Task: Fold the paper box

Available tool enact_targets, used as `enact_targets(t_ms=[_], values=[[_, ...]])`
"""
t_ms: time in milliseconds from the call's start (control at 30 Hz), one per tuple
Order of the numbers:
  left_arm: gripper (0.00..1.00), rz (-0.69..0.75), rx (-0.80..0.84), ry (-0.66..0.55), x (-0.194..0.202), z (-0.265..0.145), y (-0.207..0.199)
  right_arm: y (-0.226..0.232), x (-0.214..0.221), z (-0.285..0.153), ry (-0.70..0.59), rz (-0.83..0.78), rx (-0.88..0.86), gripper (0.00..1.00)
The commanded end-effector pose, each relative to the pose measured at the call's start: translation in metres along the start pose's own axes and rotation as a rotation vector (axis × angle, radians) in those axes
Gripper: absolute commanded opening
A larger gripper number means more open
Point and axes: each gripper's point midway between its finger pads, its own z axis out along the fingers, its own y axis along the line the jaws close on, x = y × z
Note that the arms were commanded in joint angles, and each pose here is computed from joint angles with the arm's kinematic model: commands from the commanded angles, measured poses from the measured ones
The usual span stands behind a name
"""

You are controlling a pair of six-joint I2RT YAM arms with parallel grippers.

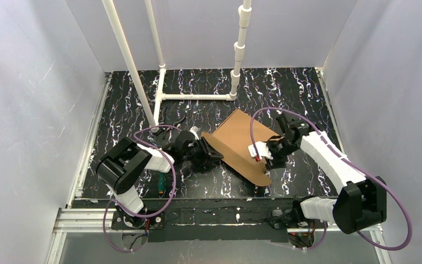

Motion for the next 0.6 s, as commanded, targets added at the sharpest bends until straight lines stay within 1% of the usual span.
enact_targets(t_ms=[0,33,100,167,233,267,400,467,500,567], values=[[0.26,0.009,0.026,0.004,-0.002,-0.003,-0.005,-0.027,-0.037,-0.028,-0.117,0.108,0.127,0.65],[0.27,0.012,0.028,0.004,-0.002,-0.003,-0.005,-0.034,-0.041,-0.03,-0.136,0.146,0.158,0.67],[0.28,0.018,0.03,0.002,-0.002,-0.004,-0.005,-0.046,-0.049,-0.029,-0.197,0.292,0.208,0.73],[0.28,0.019,0.03,0.003,-0.003,-0.002,-0.005,-0.052,-0.055,-0.025,-0.256,0.408,0.219,0.79],[0.28,0.009,0.024,0.007,-0.003,0.001,-0.004,-0.06,-0.056,-0.021,-0.289,0.521,0.242,0.82],[0.27,-0.001,0.017,0.002,-0.004,0.002,-0.002,-0.068,-0.054,-0.021,-0.288,0.567,0.272,0.83],[0.26,-0.026,-0.007,-0.019,-0.008,0.006,0.004,-0.089,-0.027,-0.02,-0.197,0.691,0.39,0.84],[0.27,-0.03,-0.006,-0.014,-0.009,0.009,0.003,-0.102,-0.011,-0.023,-0.156,0.777,0.471,0.86],[0.27,-0.032,-0.003,-0.009,-0.009,0.01,0.003,-0.107,-0.004,-0.026,-0.152,0.814,0.494,0.87],[0.28,-0.03,0.005,-0.004,-0.009,0.012,0.0,-0.117,0.01,-0.034,-0.195,0.902,0.526,0.87]])
